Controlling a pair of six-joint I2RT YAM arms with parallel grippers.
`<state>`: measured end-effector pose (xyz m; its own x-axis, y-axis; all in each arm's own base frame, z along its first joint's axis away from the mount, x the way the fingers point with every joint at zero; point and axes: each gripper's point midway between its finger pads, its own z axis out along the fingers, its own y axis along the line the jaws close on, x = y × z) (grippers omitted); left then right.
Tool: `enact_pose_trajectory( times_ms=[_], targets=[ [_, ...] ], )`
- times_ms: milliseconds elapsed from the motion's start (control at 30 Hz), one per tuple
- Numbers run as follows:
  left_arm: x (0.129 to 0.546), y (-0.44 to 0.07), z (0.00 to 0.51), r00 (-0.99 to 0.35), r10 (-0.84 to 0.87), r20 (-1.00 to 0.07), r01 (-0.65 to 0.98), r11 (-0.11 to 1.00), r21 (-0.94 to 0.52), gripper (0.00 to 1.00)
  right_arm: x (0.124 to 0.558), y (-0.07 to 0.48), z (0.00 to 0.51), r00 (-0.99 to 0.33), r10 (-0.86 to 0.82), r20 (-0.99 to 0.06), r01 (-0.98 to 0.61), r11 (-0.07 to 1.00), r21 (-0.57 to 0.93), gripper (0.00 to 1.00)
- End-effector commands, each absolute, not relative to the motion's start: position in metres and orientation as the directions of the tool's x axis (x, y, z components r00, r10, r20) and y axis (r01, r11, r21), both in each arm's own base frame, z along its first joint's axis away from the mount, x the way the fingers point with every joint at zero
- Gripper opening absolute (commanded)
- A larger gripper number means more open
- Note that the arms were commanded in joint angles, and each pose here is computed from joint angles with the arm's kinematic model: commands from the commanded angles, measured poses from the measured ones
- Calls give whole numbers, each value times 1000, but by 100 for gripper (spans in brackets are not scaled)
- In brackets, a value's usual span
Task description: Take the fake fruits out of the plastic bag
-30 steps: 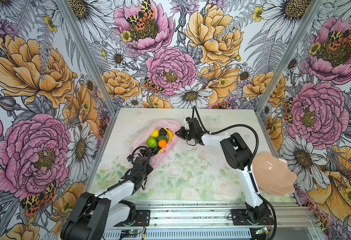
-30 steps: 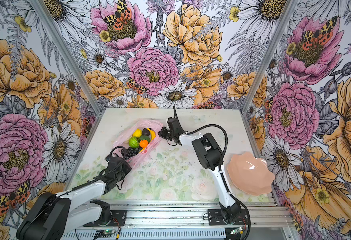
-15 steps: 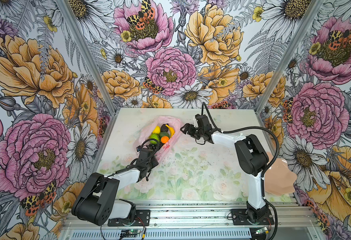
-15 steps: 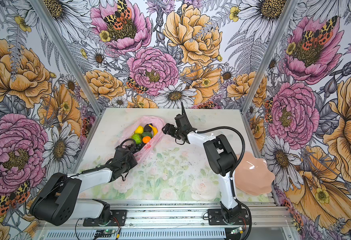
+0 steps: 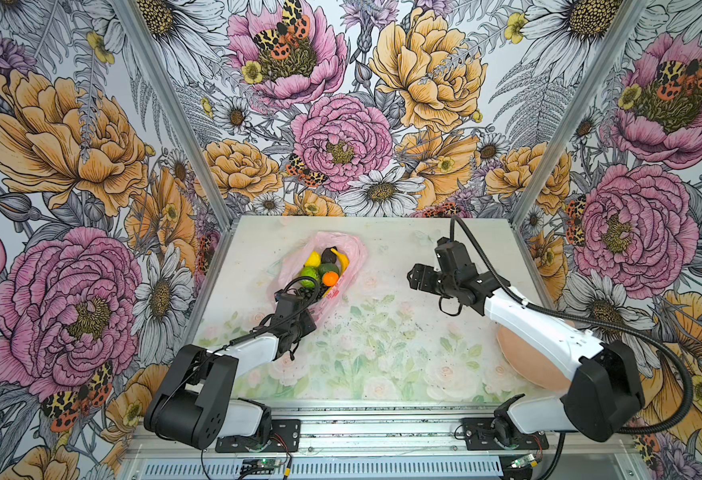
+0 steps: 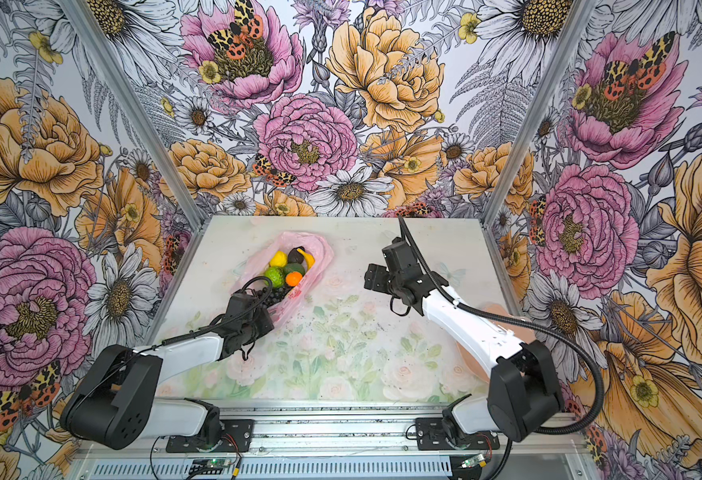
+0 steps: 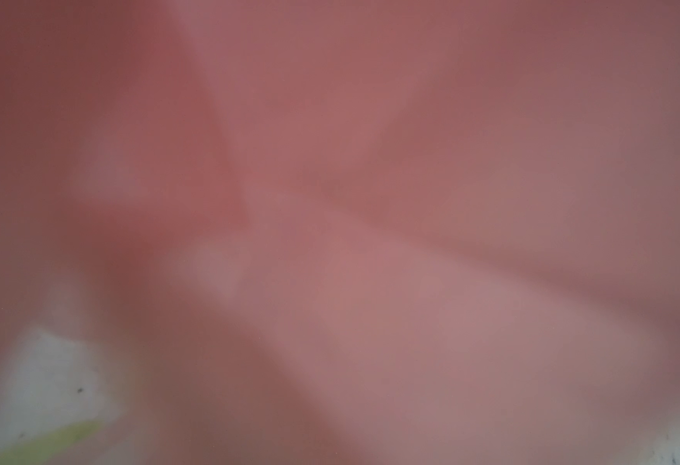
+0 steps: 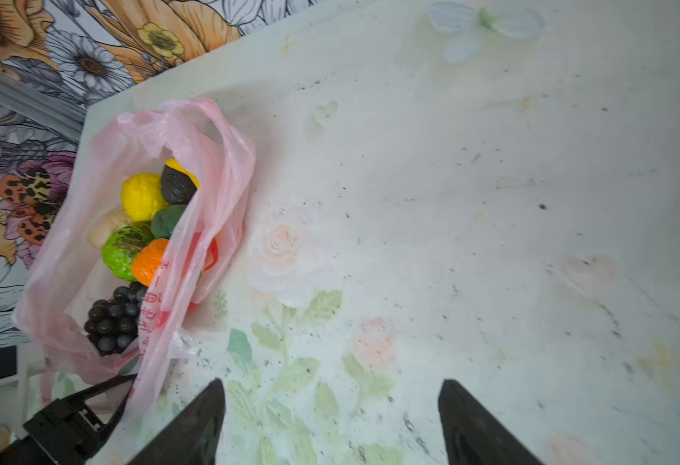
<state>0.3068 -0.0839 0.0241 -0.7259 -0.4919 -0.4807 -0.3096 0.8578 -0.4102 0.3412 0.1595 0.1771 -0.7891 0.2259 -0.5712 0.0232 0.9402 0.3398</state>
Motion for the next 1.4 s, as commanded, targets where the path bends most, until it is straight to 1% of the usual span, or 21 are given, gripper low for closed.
enact_pose_trajectory(
  times_ms=[0,133,300,433,567,600,733,867,1067,1200,1367],
  targets=[
    [304,-86,25,-738,-482,-472,-275,854,-442,0,286,82,147,-855,163,-492,168,985,34,84],
    [306,-87,25,-733,-480,-483,-270,856,-441,0,252,27,130,-853,243,-461,309,949,-71,80],
    [305,-87,21,-737,-486,-469,-276,851,-447,0,240,-1,122,-852,295,-433,392,907,-153,76],
    [306,-87,20,-740,-487,-465,-279,850,-447,0,237,-18,113,-849,313,-426,443,861,-249,67],
    [306,-87,18,-743,-488,-459,-283,850,-445,0,230,-27,93,-857,343,-384,470,825,-312,59],
    [306,-86,18,-742,-489,-458,-285,849,-445,0,231,-28,90,-862,342,-374,468,821,-328,56],
    [306,-87,18,-745,-492,-450,-285,846,-451,0,232,-32,88,-863,348,-365,474,809,-347,49],
    [306,-86,18,-745,-497,-445,-288,841,-457,0,232,-35,81,-873,364,-325,469,810,-353,38],
    [306,-86,17,-745,-501,-440,-292,838,-460,0,233,-34,72,-888,363,-283,450,812,-372,26],
    [306,-86,18,-744,-501,-442,-291,838,-461,0,233,-33,72,-889,359,-285,447,815,-368,17],
    [306,-86,18,-744,-501,-442,-291,838,-461,0,235,-28,73,-895,340,-288,429,831,-354,9]
  ],
)
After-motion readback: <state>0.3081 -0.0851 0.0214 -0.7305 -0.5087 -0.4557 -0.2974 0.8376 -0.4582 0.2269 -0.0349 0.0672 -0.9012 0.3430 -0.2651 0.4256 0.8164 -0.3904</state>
